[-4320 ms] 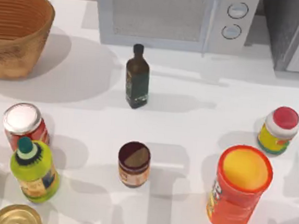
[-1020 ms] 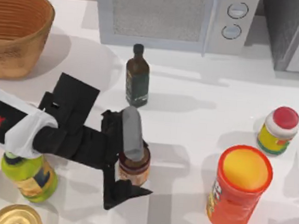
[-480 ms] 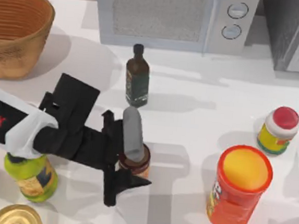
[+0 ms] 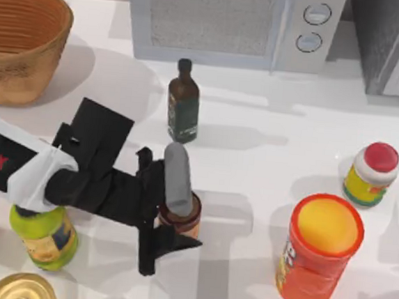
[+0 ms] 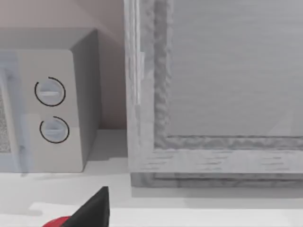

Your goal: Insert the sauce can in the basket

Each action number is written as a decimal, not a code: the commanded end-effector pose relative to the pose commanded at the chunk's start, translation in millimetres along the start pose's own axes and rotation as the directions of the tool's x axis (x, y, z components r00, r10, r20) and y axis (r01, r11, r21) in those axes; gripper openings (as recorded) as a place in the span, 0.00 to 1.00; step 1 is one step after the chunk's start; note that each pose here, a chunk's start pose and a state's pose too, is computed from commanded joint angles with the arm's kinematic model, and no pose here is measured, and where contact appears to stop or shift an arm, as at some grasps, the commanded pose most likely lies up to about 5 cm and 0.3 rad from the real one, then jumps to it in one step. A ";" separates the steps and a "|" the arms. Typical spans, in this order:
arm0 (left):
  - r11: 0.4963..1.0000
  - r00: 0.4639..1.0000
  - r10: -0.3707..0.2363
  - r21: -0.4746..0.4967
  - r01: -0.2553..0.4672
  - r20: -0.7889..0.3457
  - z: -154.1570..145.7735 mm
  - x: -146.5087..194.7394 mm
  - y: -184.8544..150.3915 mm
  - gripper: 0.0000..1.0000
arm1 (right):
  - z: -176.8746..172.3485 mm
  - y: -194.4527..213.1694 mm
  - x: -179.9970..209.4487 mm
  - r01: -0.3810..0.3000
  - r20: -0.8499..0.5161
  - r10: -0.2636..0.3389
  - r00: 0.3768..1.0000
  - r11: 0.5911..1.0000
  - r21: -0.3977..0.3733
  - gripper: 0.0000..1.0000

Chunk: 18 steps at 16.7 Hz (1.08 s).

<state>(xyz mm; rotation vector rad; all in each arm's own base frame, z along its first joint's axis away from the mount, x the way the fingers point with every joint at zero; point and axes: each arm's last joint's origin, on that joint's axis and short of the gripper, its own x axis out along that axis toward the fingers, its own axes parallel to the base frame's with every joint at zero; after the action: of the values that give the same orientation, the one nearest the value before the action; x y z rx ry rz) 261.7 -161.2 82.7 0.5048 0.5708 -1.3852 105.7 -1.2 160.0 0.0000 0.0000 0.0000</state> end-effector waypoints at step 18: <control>0.557 0.698 0.699 -0.495 -0.666 -0.153 116.8 -200.1 117.5 0.00 | 0.0 0.0 0.0 0.000 0.000 0.000 1.000 1.000 0.000 1.00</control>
<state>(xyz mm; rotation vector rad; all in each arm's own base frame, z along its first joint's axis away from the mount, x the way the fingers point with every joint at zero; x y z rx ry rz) 368.9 -69.6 300.8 0.1889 0.5803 -0.4406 105.7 -1.2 160.0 0.0000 0.0000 0.0000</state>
